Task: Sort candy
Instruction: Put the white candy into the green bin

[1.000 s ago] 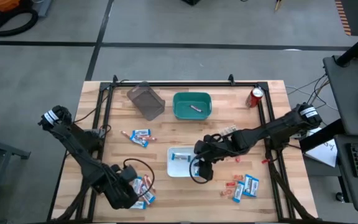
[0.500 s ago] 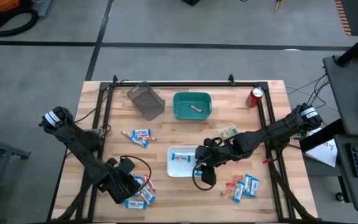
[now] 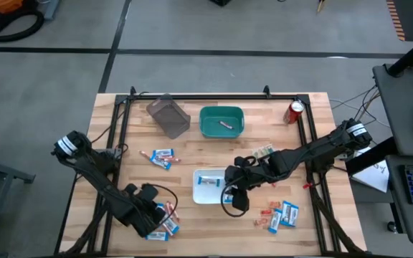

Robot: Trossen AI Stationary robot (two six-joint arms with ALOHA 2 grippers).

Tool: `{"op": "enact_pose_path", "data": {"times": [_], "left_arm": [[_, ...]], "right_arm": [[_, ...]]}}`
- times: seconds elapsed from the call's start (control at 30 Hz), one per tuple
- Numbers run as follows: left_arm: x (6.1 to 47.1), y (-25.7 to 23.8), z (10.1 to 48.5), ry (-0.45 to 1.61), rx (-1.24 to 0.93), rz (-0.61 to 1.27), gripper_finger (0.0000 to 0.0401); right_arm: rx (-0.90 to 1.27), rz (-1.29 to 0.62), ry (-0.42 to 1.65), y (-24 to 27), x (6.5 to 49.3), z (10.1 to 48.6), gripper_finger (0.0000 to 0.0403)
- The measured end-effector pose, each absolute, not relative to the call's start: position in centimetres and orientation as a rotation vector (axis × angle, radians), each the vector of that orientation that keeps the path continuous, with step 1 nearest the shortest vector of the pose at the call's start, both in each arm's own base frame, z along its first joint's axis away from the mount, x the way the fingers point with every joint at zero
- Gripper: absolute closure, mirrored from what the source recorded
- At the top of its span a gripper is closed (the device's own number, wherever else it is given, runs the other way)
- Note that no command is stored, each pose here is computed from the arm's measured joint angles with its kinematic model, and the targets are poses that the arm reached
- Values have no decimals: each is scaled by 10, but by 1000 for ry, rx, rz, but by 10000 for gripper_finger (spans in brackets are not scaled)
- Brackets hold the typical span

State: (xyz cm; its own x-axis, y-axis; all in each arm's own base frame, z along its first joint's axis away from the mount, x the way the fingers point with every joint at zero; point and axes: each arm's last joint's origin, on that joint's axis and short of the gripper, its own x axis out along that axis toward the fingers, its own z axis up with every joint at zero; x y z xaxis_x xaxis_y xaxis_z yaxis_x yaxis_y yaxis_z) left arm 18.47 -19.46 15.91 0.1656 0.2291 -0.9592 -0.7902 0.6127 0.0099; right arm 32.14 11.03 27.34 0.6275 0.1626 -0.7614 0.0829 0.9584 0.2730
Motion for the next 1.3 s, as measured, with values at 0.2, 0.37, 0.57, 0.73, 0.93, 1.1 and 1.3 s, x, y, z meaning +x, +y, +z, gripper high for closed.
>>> {"op": "enact_pose_path", "data": {"times": [0.2, 0.37, 0.57, 0.73, 0.93, 1.1, 1.3], "left_arm": [[187, -196, 148, 1203, -542, 818, 304], [188, -198, 139, 1208, -521, 837, 304], [189, -199, 134, 1208, -508, 845, 317], [189, -199, 136, 1207, -519, 834, 358], [188, -198, 141, 1219, -506, 803, 390], [186, -197, 156, 1191, -491, 720, 390], [183, -188, 189, 1043, -431, 584, 392]], "right_arm": [[298, 47, 889, 110, 322, 274, 268], [298, 45, 889, 110, 322, 274, 266], [288, 23, 879, 109, 322, 274, 269], [267, 6, 862, 109, 323, 274, 270], [210, -117, 797, 105, 325, 276, 276], [167, -160, 734, 104, 328, 279, 279], [124, -129, 649, 105, 333, 284, 276]]}}
